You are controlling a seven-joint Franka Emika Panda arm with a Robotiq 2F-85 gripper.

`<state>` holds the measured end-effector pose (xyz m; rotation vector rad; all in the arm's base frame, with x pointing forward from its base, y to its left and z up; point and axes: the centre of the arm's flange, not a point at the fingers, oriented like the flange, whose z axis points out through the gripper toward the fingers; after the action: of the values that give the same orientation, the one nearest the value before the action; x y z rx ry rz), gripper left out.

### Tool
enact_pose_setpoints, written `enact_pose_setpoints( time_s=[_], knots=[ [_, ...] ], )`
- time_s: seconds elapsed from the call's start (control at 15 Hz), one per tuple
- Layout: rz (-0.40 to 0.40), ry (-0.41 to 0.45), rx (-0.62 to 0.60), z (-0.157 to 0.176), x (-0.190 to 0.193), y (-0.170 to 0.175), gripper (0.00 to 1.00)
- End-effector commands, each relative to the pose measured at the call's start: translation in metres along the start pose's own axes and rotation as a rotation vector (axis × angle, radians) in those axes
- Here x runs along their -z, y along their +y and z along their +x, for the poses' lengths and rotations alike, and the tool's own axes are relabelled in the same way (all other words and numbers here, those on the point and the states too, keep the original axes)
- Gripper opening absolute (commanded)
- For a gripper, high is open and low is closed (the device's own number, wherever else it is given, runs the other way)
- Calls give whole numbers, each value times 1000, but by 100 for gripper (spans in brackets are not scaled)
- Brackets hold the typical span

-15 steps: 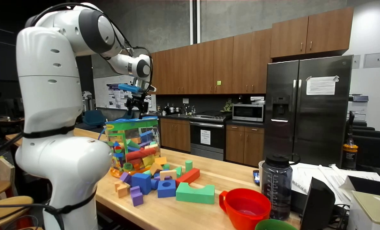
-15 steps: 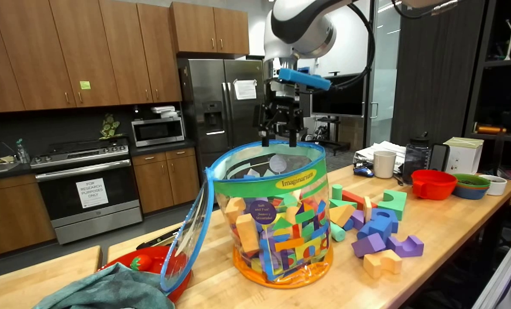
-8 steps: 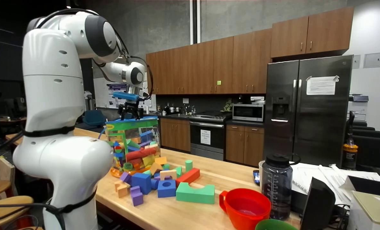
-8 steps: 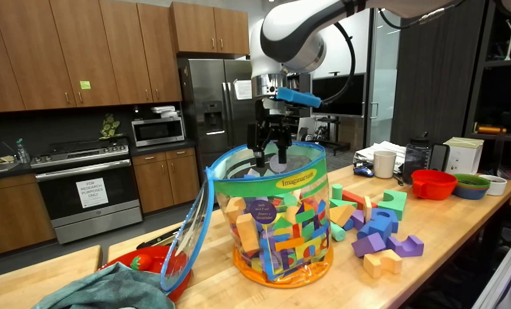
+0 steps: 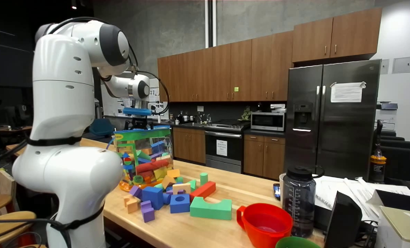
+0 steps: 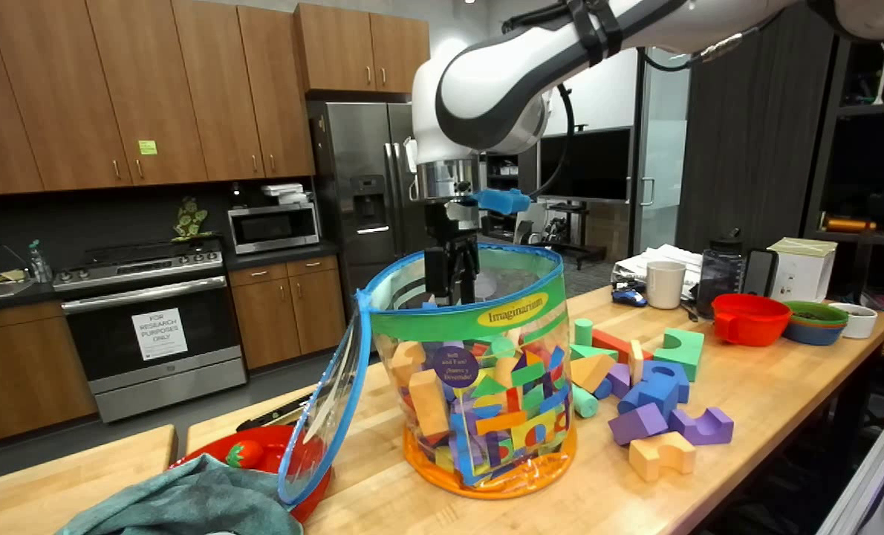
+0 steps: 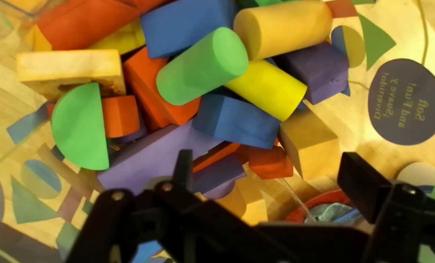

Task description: Pick up one blue rectangular block and put it on the table, pick up one green cylindrical block and put it on the table

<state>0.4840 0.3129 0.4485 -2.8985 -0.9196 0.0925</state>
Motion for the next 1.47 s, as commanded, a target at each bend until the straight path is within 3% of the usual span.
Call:
enact_pose_setpoints(
  time_s=[0.0, 0.6, 1.4],
  knots=[
    [-39, 16, 104, -1, -9, 1, 100],
    [-58, 143, 102, -11, -56, 0, 100],
    [-62, 141, 89, -27, -85, 0, 100]
  ],
)
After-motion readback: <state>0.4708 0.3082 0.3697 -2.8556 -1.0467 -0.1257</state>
